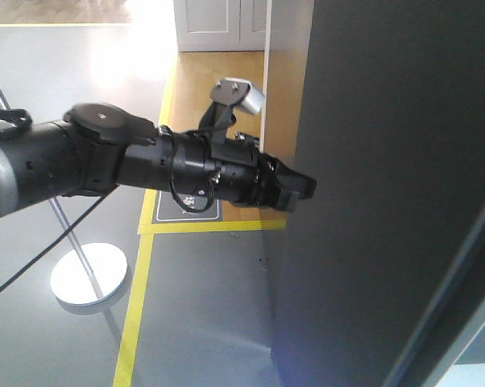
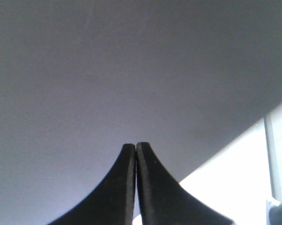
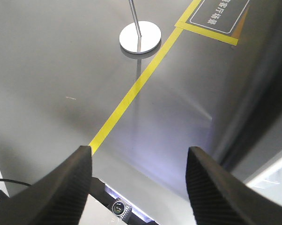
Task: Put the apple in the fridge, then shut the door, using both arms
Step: 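Push the refrigerator door toward closed with the left gripper, then pull the left arm back away from the door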
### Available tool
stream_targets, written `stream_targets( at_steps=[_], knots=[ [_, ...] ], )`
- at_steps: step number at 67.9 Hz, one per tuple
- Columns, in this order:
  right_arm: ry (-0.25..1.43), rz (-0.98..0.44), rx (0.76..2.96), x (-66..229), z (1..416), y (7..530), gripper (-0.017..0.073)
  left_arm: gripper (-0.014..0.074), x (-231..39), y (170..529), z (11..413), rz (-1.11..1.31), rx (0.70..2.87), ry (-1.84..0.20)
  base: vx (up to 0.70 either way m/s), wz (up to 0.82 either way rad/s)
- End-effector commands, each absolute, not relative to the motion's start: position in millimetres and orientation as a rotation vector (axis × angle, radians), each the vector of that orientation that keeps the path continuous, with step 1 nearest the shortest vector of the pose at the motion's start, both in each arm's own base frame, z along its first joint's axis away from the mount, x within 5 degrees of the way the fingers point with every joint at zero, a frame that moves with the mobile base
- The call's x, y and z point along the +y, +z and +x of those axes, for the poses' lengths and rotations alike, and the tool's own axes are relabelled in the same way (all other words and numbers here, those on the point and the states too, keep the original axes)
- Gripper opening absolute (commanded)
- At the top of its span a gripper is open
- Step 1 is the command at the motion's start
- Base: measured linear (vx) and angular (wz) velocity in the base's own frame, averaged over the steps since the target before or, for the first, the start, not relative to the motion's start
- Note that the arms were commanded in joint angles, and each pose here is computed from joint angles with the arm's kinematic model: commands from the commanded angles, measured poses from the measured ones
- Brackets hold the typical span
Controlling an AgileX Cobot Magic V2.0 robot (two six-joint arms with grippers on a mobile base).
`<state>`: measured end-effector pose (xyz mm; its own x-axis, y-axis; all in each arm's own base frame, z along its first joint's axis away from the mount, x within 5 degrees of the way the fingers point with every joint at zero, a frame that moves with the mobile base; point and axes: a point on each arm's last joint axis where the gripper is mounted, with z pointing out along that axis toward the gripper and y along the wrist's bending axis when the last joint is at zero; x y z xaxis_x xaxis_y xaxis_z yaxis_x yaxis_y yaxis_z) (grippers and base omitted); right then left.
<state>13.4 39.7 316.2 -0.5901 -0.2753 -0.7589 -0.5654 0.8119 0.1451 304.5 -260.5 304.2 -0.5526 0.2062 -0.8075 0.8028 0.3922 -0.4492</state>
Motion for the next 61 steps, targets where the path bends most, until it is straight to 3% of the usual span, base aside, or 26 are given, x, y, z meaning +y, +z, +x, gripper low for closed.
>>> stream_targets(
  at_steps=[1, 24, 42, 61],
  knots=[
    [0.491, -0.600, 2.160, 41.2, 16.6, 326.1, 0.0422, -0.0006, -255.8, 344.3, 296.8, 0.791, 1.869, -1.206, 0.00, 0.00],
    [0.491, -0.600, 2.160, 41.2, 16.6, 326.1, 0.0422, -0.0006, -239.3, 369.9, 275.5, 0.895, 1.864, -1.086, 0.00, 0.00],
    [0.520, -0.599, 2.153, 42.9, 15.9, 326.9, 0.0422, -0.0006, -190.8, 399.1, 237.8, 0.791, 1.920, -0.771, 0.00, 0.00],
    [0.552, -0.590, 2.133, 44.8, 16.0, 328.9, 0.0422, -0.0006, -134.1, 378.5, 188.0, 0.665, 1.975, -0.502, 0.00, 0.00]
  ],
)
